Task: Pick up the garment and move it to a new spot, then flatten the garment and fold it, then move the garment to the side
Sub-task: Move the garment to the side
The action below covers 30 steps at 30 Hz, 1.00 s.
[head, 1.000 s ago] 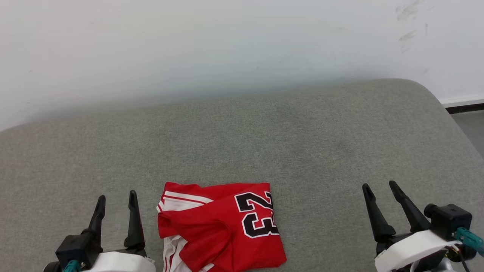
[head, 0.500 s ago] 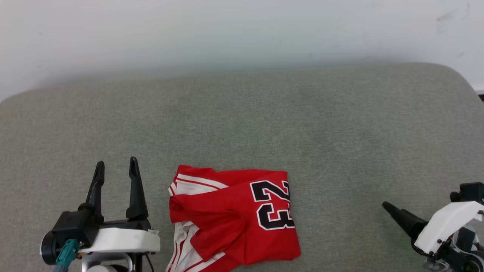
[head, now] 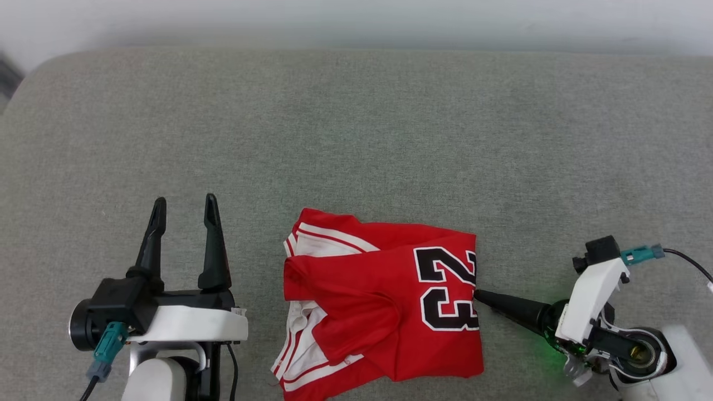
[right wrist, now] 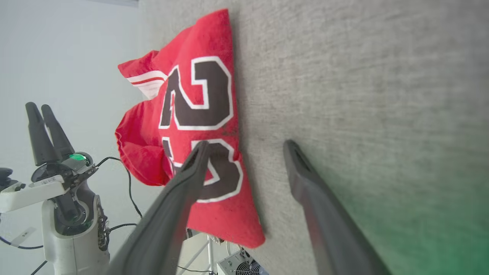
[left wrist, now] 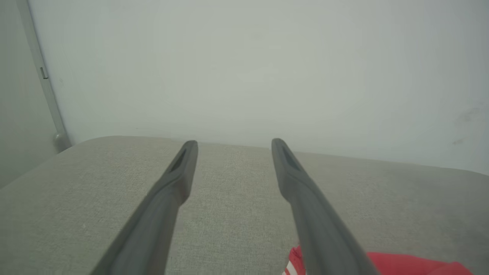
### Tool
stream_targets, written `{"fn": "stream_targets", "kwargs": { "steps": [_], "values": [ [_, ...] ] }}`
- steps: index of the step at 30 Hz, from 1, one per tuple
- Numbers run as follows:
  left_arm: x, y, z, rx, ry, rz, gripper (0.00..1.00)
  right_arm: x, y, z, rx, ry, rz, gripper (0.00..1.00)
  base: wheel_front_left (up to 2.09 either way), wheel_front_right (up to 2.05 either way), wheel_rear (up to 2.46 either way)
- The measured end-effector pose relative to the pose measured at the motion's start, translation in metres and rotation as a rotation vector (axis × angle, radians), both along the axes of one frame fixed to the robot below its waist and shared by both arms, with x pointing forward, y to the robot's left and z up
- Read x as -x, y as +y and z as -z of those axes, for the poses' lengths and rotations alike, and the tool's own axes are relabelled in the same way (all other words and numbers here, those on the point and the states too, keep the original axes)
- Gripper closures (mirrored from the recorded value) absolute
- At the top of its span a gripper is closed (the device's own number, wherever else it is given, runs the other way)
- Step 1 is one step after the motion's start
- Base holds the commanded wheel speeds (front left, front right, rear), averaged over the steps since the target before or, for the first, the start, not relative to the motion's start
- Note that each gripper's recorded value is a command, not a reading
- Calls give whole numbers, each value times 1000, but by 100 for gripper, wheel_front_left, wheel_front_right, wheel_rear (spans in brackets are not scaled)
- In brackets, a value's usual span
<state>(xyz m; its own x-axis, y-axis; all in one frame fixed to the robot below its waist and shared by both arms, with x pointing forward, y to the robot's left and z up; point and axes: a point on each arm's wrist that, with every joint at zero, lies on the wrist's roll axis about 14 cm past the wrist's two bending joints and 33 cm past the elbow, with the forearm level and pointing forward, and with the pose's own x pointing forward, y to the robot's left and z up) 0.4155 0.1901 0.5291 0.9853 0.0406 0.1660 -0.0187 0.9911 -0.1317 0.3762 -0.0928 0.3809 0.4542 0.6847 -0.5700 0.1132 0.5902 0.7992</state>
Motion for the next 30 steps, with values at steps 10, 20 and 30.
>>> {"fn": "stream_targets", "kwargs": {
  "steps": [10, 20, 30],
  "values": [
    [3, 12, 3, -11, 11, -34, 0, 9, 43, 0, -85, 61, -124, 100, 0, 0, 0],
    [7, -4, -10, 2, -26, 12, 0, -3, -5, -24, 242, -242, -114, 100, 0, 0, 0],
    [-6, -58, -15, 19, -48, 164, 0, 4, -112, -30, 666, -367, -42, 100, 0, 0, 0]
  ]
}}
